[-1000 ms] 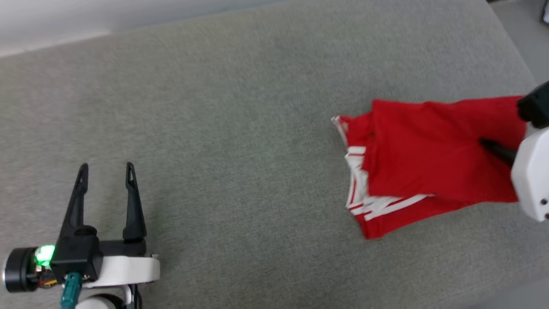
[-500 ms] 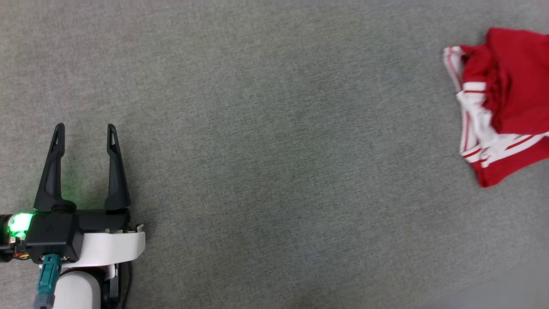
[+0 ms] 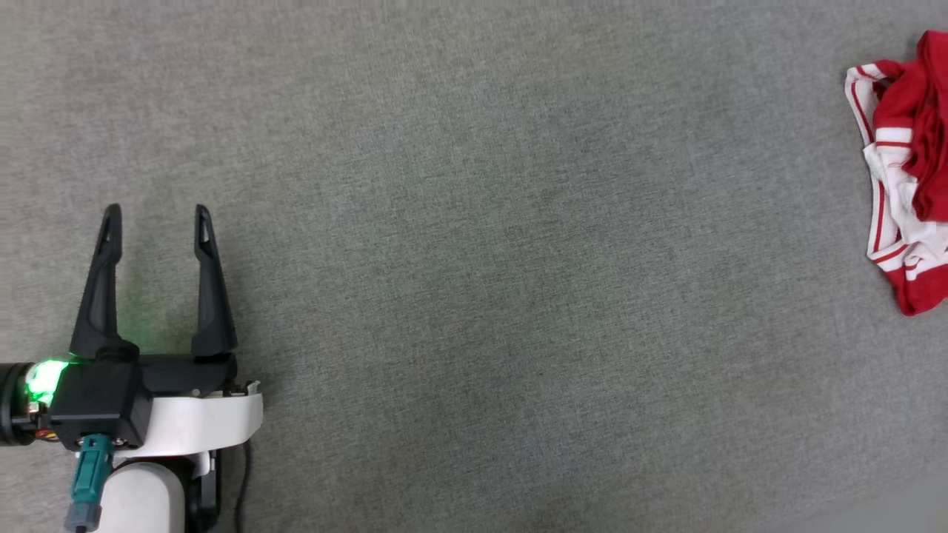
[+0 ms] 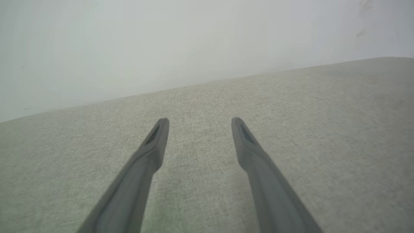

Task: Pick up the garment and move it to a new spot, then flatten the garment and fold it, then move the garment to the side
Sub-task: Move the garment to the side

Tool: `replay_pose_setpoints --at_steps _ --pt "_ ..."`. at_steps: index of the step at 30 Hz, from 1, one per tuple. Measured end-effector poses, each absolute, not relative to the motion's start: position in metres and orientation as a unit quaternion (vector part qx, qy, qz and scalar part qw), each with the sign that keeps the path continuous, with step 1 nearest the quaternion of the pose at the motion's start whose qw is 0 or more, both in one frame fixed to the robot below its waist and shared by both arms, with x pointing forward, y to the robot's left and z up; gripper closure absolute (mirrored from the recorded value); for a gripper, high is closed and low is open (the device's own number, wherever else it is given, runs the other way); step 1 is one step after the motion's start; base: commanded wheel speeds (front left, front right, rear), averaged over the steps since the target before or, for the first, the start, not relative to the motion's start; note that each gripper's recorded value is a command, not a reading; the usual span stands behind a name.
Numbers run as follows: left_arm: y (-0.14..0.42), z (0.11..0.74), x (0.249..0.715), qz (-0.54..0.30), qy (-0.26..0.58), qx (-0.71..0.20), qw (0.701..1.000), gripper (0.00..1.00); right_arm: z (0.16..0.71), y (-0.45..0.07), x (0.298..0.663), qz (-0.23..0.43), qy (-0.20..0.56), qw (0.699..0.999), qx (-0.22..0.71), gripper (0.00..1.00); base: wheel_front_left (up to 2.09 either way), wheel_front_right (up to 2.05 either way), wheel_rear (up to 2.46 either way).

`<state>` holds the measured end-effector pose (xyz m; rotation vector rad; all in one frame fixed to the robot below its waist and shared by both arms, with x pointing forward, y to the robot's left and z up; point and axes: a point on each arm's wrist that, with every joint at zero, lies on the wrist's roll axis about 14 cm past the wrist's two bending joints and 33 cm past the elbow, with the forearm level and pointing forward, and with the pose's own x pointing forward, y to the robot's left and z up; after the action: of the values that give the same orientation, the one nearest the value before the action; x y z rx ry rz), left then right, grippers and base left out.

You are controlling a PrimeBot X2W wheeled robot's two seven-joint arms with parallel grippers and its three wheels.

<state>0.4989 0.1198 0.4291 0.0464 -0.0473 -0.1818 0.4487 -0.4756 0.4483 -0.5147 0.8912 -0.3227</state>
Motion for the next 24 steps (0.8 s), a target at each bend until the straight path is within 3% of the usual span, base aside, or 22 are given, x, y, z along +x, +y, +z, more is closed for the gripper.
replay_pose_setpoints --at_steps 4,12,15,24 --pt "0.121 0.442 0.492 -0.085 -0.031 0.021 0.996 0.00 0.483 -0.481 0.459 -0.162 0.364 0.873 -0.282 0.00 0.00 0.00 0.00" --pt "0.127 0.473 0.463 -0.067 -0.044 0.018 0.997 0.00 0.589 -0.441 0.494 -0.147 0.095 0.941 -0.288 0.00 0.00 0.00 0.00" --pt "0.133 0.482 0.449 -0.060 -0.047 0.022 0.997 0.00 0.627 -0.420 0.492 -0.132 -0.006 0.946 -0.296 0.00 0.00 0.00 0.00" --pt "0.152 0.509 0.417 -0.030 -0.066 0.031 0.997 0.00 0.641 -0.313 0.481 -0.042 -0.162 0.965 -0.201 0.00 0.00 0.00 0.00"
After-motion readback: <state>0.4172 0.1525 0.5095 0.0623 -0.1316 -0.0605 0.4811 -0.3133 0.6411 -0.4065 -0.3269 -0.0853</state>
